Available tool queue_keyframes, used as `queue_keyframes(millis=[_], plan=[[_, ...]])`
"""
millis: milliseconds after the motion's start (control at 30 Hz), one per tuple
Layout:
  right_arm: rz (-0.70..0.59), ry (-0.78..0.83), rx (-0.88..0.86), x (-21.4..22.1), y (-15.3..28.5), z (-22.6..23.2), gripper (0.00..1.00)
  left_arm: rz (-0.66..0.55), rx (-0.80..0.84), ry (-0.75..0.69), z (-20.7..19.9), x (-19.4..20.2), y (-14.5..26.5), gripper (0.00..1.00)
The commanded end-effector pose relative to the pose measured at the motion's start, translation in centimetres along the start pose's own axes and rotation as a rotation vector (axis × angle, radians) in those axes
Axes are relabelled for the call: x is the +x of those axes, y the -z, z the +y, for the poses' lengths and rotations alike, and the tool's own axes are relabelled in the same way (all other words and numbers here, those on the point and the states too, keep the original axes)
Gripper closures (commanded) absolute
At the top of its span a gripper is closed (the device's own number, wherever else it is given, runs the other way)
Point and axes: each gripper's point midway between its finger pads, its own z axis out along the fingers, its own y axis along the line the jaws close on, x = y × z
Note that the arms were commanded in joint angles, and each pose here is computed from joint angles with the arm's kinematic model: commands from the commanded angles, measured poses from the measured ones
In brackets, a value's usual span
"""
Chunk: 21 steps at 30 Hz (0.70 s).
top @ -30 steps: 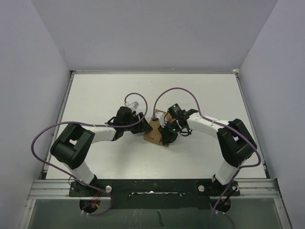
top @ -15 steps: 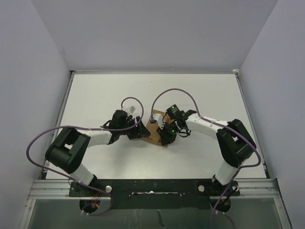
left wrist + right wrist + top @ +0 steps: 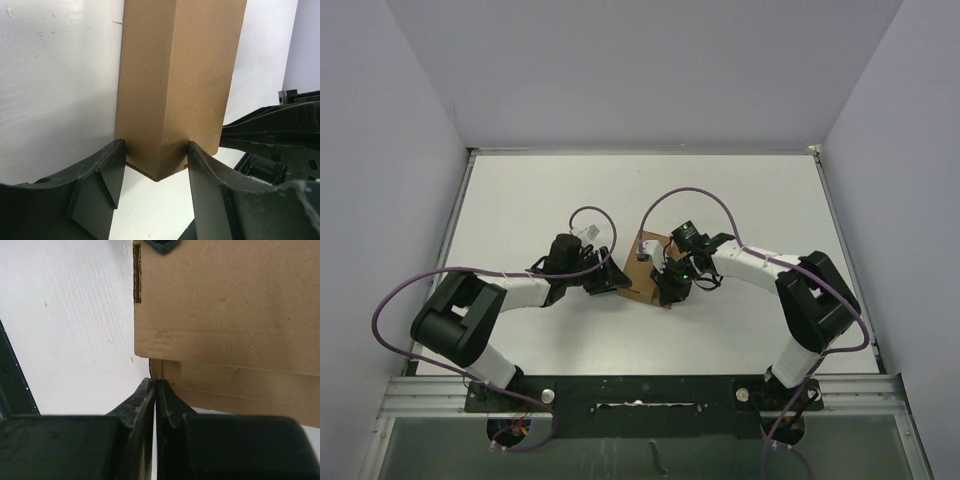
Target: Fold the paper box
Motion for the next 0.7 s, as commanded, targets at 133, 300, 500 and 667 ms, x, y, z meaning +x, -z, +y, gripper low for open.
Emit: queue_keyframes(millis=[133, 300, 500, 667], plan=[[-0.119, 0.077, 0.02, -1.9, 1.2, 0.6, 1.0, -0.013, 0.026, 0.017, 0.4, -0.3, -0.1, 0.55], [-0.133, 0.103, 0.009, -3.0, 0.9, 1.1, 1.0, -0.009, 0.026, 0.019, 0.5, -0.3, -0.2, 0.55], [-0.127, 0.165, -0.009, -3.1, 0.6, 2.2, 1.0, -0.015, 0.017, 0.022, 0.6, -0.3, -0.1, 0.55], [-0.115, 0.177, -0.007, -2.7, 0.5, 2.2, 1.0, -0.016, 0.012, 0.024, 0.7, -0.4, -0.2, 0.55]])
